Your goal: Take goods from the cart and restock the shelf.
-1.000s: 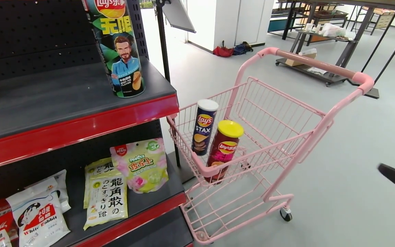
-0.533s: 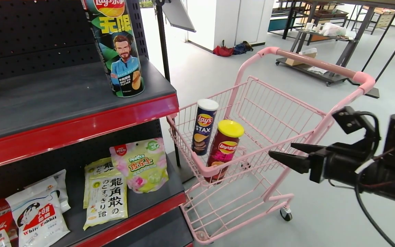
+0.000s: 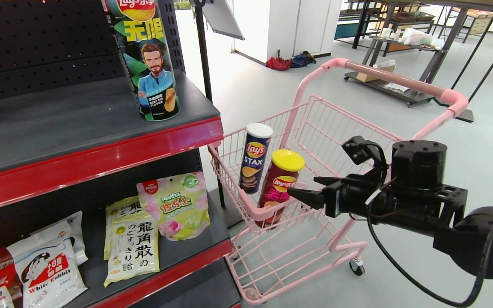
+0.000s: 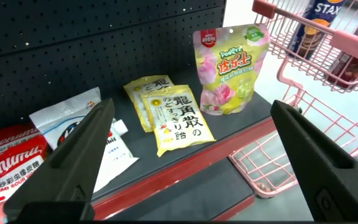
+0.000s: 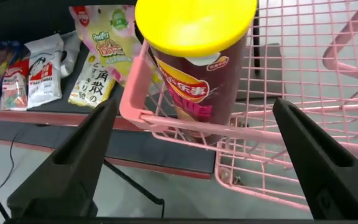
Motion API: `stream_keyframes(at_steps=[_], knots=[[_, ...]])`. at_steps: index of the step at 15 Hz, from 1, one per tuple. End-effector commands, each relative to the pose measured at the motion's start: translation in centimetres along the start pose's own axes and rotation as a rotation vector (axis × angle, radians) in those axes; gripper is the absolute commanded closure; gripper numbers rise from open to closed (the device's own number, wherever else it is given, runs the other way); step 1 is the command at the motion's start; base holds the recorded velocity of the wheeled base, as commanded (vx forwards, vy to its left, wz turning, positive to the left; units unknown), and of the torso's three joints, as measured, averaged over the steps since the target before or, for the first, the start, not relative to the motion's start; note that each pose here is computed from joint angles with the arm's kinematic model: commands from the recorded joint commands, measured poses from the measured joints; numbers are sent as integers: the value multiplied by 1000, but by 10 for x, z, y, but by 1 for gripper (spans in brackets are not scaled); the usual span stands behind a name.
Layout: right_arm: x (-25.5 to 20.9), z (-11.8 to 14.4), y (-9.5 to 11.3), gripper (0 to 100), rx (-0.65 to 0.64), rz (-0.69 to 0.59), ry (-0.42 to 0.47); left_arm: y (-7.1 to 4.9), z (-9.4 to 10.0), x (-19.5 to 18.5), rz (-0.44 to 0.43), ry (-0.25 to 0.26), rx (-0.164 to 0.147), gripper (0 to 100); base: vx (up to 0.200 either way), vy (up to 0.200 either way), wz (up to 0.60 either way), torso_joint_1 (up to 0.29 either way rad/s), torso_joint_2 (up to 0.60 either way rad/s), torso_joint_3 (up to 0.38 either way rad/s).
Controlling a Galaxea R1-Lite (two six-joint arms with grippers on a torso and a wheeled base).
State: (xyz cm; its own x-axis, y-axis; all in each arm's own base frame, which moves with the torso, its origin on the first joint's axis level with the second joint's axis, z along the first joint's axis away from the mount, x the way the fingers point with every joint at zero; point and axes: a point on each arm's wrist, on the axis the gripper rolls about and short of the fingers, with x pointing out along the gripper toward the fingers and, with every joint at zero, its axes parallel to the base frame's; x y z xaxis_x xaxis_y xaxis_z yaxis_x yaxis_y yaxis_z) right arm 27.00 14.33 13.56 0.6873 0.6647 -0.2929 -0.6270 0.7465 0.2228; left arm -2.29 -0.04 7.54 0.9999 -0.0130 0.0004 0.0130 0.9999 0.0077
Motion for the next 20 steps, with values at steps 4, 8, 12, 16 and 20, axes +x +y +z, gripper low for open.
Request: stream_keyframes(at_steps=[4,8,12,16,20], knots=[[29,-7,-6,0,-11,8,22,0,0,0,1,0,0,0,0,0,0,0,0,0],[52,-2,-5,0,-22,25,7,0,0,0,1,0,0,0,0,0,0,0,0,0],[75,0,-11,0,-28,20,-9,0,0,0,1,0,0,0,0,0,0,0,0,0],[88,-1,-15,0,-31,11,-13,0,0,0,1,2,2,0,0,0,0,0,0,0],[93,-1,-17,0,-30,7,-15,0,0,0,1,0,2,0,0,0,0,0,0,0]])
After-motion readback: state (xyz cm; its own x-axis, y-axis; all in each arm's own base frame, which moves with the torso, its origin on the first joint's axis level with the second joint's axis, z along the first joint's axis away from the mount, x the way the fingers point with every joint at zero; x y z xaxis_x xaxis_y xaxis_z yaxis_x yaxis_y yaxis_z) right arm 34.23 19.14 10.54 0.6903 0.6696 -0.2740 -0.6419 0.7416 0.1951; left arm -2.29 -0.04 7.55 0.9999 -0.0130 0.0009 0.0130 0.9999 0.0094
